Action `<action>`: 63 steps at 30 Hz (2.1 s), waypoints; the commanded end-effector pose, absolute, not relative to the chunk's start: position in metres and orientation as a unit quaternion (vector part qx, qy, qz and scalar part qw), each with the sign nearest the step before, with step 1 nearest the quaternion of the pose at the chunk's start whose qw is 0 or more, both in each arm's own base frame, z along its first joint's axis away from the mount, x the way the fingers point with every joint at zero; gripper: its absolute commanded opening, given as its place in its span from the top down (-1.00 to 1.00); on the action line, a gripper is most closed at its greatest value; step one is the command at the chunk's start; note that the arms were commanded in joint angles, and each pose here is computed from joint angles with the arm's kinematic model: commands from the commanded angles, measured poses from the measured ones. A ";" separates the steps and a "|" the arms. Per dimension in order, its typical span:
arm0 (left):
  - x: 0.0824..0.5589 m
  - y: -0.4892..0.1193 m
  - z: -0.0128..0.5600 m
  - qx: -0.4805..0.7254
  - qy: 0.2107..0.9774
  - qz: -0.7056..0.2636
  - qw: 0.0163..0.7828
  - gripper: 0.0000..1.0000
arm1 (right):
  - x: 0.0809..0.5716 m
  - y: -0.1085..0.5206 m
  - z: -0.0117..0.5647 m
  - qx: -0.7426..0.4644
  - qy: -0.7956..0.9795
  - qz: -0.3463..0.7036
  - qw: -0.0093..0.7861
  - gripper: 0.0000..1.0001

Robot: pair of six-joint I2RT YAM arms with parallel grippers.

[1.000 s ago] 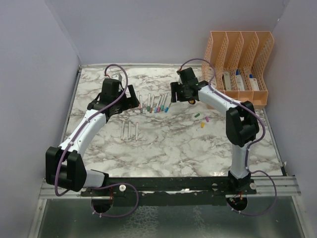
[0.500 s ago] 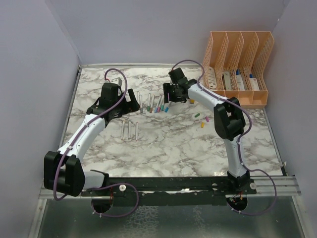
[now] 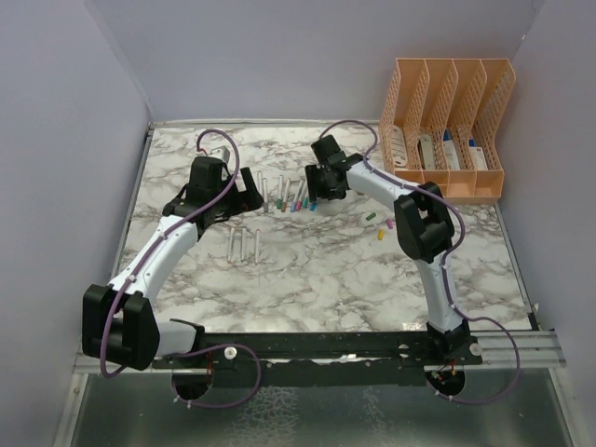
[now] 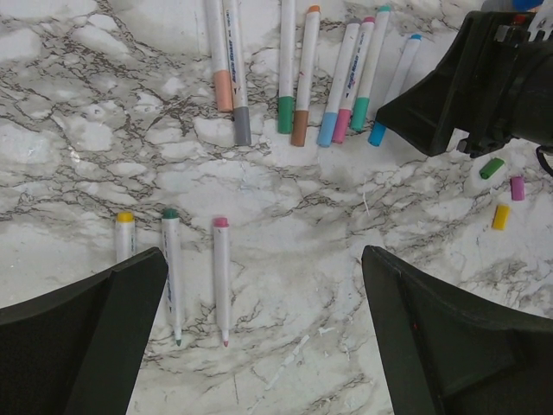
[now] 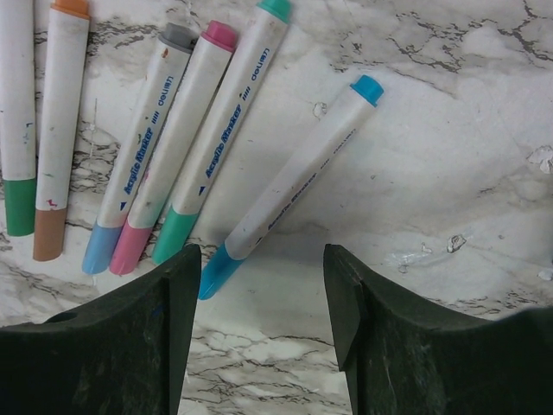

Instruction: Open the pen caps

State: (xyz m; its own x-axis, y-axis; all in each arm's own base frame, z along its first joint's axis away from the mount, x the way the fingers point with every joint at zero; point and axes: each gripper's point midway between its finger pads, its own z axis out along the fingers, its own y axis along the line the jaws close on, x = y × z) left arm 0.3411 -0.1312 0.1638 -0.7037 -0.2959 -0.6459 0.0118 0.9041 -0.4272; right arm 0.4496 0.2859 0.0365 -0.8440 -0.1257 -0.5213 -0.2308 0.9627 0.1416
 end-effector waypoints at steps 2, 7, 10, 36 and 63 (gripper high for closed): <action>0.341 -0.138 0.173 -0.073 0.891 -0.223 0.389 -0.98 | 0.448 0.281 0.017 -0.105 0.959 0.060 0.255 -0.15; 0.342 -0.140 0.173 -0.074 0.891 -0.226 0.387 -0.98 | 0.444 0.272 0.008 -0.106 0.963 0.037 0.244 -0.12; 0.343 -0.140 0.172 -0.076 0.891 -0.227 0.385 -0.98 | 0.436 0.261 0.002 -0.103 0.966 0.016 0.235 -0.06; 0.350 -0.167 0.176 -0.081 0.874 -0.301 0.372 -0.98 | 0.413 0.246 -0.009 -0.078 0.968 0.059 0.229 0.97; 0.375 -0.310 0.147 -0.085 0.816 -0.501 0.276 -0.72 | 0.353 0.290 0.137 -0.234 0.839 0.303 0.387 0.97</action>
State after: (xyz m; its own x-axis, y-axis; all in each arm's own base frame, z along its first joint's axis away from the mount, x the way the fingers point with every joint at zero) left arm 0.3683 -0.2970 0.1462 -0.8335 -0.4078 -0.3727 0.1323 0.5077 -0.8513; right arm 0.3630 0.2670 0.1036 -0.6580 -0.1798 -0.7312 -0.5185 0.8124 0.2669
